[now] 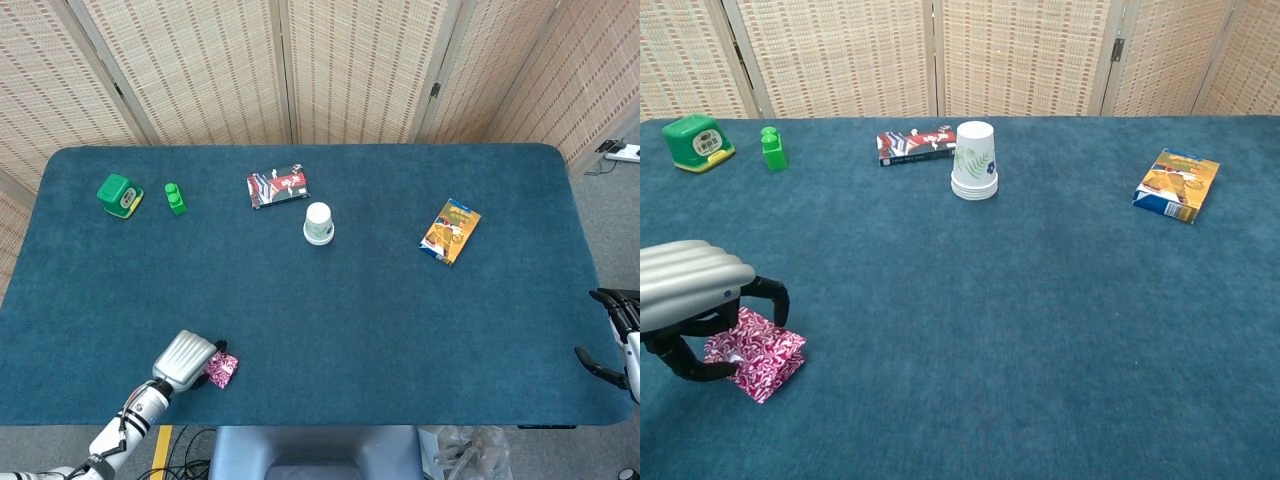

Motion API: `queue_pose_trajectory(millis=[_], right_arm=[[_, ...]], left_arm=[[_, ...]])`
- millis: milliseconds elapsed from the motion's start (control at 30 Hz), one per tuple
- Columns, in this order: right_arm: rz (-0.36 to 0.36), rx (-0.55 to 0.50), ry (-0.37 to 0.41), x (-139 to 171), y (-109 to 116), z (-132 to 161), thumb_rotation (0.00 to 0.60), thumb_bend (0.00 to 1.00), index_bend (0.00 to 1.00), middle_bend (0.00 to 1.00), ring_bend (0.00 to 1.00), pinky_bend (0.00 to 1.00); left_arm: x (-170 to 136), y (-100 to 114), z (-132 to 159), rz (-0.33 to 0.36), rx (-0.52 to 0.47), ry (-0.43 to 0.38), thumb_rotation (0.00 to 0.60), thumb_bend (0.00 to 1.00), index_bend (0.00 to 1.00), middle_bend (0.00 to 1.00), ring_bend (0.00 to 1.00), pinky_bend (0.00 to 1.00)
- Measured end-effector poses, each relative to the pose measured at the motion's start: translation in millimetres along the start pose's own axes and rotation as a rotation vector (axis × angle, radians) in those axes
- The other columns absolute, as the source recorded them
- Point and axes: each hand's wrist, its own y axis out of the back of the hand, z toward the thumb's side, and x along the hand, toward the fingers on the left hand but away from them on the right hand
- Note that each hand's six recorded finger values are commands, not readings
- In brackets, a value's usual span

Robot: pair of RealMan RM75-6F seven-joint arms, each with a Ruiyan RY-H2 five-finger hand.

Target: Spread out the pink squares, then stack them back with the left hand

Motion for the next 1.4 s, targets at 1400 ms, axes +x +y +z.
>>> queue_pose_trajectory(millis=[1400], right_arm=[[-0.003,0.004,-0.008,1.6,0.4,1.0,0.600,0.25,0.16,0.21,0.21,0.28]], left_arm=[[2.8,-8.5,-4.5,-0.060,0.042,-0.012,0.600,0.30,0.30,0.99,0.92,1.00]])
